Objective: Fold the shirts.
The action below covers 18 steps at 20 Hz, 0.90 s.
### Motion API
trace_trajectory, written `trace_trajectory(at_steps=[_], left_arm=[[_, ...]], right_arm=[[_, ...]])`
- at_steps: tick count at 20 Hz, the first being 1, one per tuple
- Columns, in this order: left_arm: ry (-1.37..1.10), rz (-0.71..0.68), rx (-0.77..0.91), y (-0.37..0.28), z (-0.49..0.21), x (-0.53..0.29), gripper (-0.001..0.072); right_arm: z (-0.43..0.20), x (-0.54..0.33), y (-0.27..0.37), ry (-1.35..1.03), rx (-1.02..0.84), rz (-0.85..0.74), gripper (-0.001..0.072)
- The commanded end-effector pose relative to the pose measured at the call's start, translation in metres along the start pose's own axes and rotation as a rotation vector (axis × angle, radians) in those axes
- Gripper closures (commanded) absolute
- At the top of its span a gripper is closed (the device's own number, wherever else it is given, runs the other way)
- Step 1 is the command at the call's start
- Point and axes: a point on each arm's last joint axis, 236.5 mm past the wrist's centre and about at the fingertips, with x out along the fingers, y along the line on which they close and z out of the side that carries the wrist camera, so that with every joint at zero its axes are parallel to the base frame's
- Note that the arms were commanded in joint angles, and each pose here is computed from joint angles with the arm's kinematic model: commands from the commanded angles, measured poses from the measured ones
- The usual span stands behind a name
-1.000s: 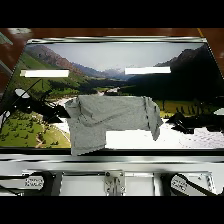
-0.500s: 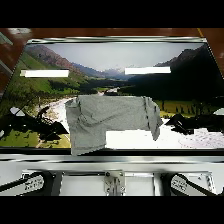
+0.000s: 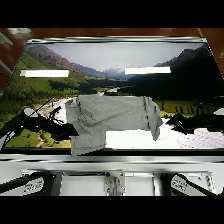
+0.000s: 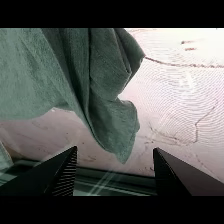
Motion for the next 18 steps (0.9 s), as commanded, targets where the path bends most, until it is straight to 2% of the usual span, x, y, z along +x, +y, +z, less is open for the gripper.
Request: trace_trajectory(at_steps=[1,6,8,11,16,18], left_arm=[[-0.005,0.019,0.003,0.003,0.002,0.002,0.0043],[-0.068,0.048,-0.140,0.040,0.012,-0.020,0.0047],[-0.058,0.055,-0.153,0.046,0.006,-0.013,0.0116],[-0.046,0.063,-0.164,0.051,-0.002,-0.004,0.0114],[-0.154,-0.055,-0.179,0.026,0.026,-0.007,0.0113],[-0.180,-0.077,-0.184,0.020,0.033,-0.007,0.0113]], right_arm=[[-0.001,0.000,0.000,0.003,0.002,0.002,0.0122],[-0.002,0.002,0.001,0.006,0.008,0.007,0.0122],[-0.011,0.012,0.007,0.017,0.034,0.056,0.0121],[-0.028,0.028,0.001,0.043,0.059,0.068,0.0121],[-0.011,0.032,0.013,-0.031,0.080,0.114,0.0121],[-0.010,0.043,0.025,-0.032,0.025,0.097,0.0121]])
